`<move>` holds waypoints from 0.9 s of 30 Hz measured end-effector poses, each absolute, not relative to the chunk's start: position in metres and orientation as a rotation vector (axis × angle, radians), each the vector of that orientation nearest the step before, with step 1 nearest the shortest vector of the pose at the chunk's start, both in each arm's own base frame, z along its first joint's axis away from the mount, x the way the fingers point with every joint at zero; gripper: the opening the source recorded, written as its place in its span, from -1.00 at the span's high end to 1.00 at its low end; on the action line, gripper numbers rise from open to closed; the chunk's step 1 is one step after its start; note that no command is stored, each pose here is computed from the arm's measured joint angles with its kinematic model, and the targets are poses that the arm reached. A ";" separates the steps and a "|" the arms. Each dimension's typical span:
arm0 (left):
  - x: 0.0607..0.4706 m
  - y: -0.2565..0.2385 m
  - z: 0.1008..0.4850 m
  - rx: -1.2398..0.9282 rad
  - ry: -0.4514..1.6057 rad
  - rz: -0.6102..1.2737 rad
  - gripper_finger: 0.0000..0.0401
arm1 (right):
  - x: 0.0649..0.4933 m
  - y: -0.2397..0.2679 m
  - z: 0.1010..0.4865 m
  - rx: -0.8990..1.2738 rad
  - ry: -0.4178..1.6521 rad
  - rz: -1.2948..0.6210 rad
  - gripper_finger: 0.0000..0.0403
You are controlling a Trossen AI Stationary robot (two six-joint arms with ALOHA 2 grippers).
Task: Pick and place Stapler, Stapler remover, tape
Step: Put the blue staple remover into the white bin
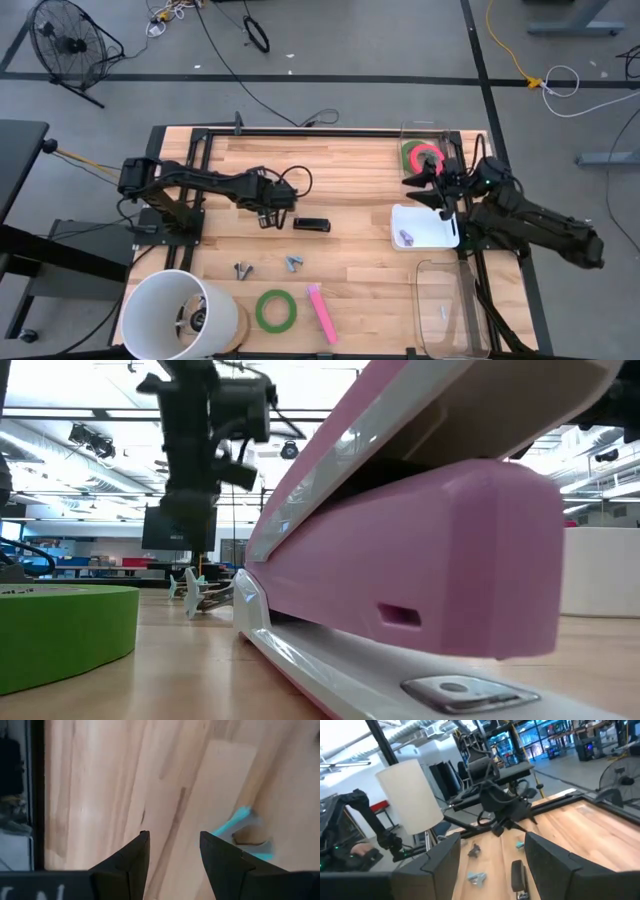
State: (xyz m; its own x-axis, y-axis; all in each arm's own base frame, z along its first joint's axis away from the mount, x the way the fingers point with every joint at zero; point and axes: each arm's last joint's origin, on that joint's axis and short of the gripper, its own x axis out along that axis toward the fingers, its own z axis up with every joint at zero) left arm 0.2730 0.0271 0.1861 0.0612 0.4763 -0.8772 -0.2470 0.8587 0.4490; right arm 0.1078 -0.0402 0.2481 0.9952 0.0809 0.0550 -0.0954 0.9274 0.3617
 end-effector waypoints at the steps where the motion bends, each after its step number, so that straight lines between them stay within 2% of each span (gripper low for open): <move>1: 0.271 0.028 0.182 0.215 1.420 0.529 0.12 | 0.109 -0.039 0.247 0.377 -0.033 0.091 -0.09; 6: 0.265 0.036 0.168 0.185 1.460 0.439 0.12 | 0.117 -0.035 0.244 0.377 -0.007 0.071 -0.09; 13: 0.266 0.041 0.156 0.146 1.412 0.294 0.12 | 0.127 -0.032 0.240 0.362 0.018 0.042 -0.09; 27: 0.265 0.046 0.154 -0.005 1.396 0.106 0.12 | 0.134 -0.030 0.238 0.360 0.025 0.008 -0.09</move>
State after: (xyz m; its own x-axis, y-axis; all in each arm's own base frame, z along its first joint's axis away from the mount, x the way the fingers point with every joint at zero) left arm 0.2650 0.0460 0.1542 0.1696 0.0720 -0.9829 -0.0778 0.9952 0.0594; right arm 0.1341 -0.0302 0.2381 0.9997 0.0123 -0.0231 -0.0034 0.9358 0.3526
